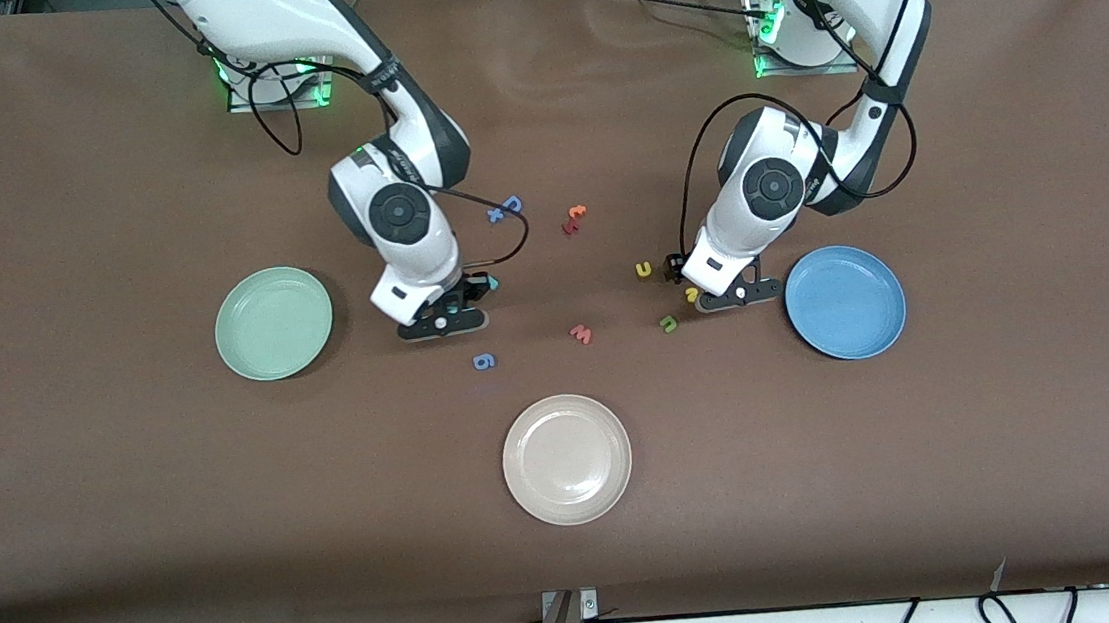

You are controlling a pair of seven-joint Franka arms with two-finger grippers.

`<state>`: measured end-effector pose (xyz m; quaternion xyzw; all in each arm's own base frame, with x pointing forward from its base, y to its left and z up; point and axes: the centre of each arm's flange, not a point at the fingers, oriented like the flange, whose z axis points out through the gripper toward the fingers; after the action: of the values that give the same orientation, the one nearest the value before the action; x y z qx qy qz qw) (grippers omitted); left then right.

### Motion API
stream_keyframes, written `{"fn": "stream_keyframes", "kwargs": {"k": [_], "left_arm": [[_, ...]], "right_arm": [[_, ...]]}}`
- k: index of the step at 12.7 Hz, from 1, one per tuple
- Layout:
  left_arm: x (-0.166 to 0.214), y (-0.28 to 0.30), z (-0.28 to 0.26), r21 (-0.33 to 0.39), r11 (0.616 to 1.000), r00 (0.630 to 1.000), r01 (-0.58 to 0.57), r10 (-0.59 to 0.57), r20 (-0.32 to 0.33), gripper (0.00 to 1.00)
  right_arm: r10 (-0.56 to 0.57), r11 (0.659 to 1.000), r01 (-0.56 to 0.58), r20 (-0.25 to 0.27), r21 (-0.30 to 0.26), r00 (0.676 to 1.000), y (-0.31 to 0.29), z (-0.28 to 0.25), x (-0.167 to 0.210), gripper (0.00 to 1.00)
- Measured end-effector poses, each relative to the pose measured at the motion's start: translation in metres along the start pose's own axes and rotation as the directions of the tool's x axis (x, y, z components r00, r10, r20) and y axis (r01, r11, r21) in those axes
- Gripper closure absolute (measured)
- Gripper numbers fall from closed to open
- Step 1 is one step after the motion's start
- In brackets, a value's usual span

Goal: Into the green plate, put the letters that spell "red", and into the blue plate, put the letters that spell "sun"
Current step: 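Grasp the teal 6 with the right gripper while the left reaches yellow 2, then drop the teal 6 on the green plate while the left grasps yellow 2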

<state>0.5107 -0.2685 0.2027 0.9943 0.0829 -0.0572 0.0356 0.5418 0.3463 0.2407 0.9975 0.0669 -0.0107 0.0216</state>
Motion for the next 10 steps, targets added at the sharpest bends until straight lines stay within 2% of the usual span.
{"fn": "stream_keyframes", "kwargs": {"k": [2,4,7,10], "left_arm": [[-0.002,0.004,0.004,-0.004,1.000,1.000,0.029,-0.029,-0.005,0.27],[-0.006,0.011,0.016,-0.014,0.999,0.999,0.039,-0.039,-0.016,0.29],[-0.006,0.010,0.028,-0.006,0.999,0.999,0.037,-0.038,-0.018,0.33],[0.000,0.002,0.029,0.019,1.000,0.999,0.021,-0.020,-0.035,0.37]], "right_arm": [[-0.041,0.999,0.041,0.005,-0.025,0.999,0.045,-0.028,0.015,0.70],[-0.075,0.996,0.077,0.045,-0.042,0.996,0.088,-0.039,0.022,0.70],[-0.123,0.990,0.130,0.132,-0.046,0.984,0.168,-0.030,0.023,0.70],[-0.164,0.985,0.172,0.190,-0.026,0.968,0.254,0.002,-0.002,0.70]]}}
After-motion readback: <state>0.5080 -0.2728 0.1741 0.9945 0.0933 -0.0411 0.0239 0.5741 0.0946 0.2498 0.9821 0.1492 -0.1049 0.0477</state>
